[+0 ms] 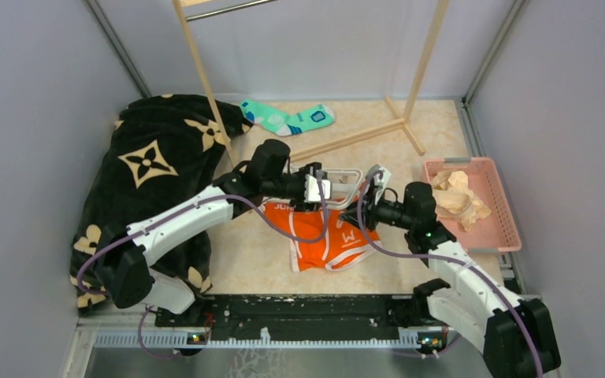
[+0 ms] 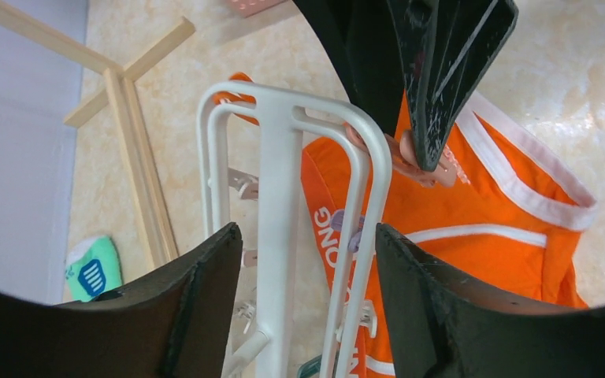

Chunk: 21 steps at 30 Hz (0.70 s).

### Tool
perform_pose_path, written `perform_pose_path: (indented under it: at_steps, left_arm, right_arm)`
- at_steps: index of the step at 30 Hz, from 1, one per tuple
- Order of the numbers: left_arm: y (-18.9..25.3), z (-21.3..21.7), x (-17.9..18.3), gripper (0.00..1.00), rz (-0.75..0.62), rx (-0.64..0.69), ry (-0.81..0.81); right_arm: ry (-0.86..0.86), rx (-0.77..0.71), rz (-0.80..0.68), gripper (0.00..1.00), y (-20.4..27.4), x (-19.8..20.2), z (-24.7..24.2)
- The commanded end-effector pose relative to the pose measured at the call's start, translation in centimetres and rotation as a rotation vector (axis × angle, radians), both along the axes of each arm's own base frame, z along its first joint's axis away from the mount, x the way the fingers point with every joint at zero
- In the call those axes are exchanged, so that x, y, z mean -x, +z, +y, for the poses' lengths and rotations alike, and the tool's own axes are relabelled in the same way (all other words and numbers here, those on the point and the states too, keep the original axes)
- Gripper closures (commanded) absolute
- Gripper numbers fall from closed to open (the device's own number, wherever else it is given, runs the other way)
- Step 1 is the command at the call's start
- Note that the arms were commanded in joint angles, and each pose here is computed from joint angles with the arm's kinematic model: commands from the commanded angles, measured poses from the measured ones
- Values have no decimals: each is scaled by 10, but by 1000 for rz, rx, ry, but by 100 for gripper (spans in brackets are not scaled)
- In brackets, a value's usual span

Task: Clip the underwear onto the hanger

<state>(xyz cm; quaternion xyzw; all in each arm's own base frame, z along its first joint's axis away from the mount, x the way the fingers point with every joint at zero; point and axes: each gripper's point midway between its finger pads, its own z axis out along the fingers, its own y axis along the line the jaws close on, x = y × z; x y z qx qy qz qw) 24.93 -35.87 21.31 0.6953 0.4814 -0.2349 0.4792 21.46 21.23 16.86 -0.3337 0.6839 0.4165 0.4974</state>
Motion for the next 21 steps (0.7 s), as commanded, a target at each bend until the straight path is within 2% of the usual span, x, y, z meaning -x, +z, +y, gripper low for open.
perform_pose_path:
  at_steps: [1,5,9,12,17,21]
  left_arm:
    - [39,7,-17,29,-29,127,137]
    - [59,16,-19,24,33,243,253]
    - [56,19,-10,24,128,310,289]
    - [42,19,-9,24,207,314,333]
    - [8,19,-28,24,342,264,499]
    - [-6,5,-32,25,422,225,515]
  right_arm:
    - [-72,64,-65,100,21,-39,-5]
    - [-55,90,-25,100,21,-64,-16]
    - [-2,109,-10,100,20,-77,-20]
    - [21,139,-15,100,18,-84,-20]
    - [57,164,24,100,14,-106,-25]
    - [67,178,82,100,3,-125,-30]
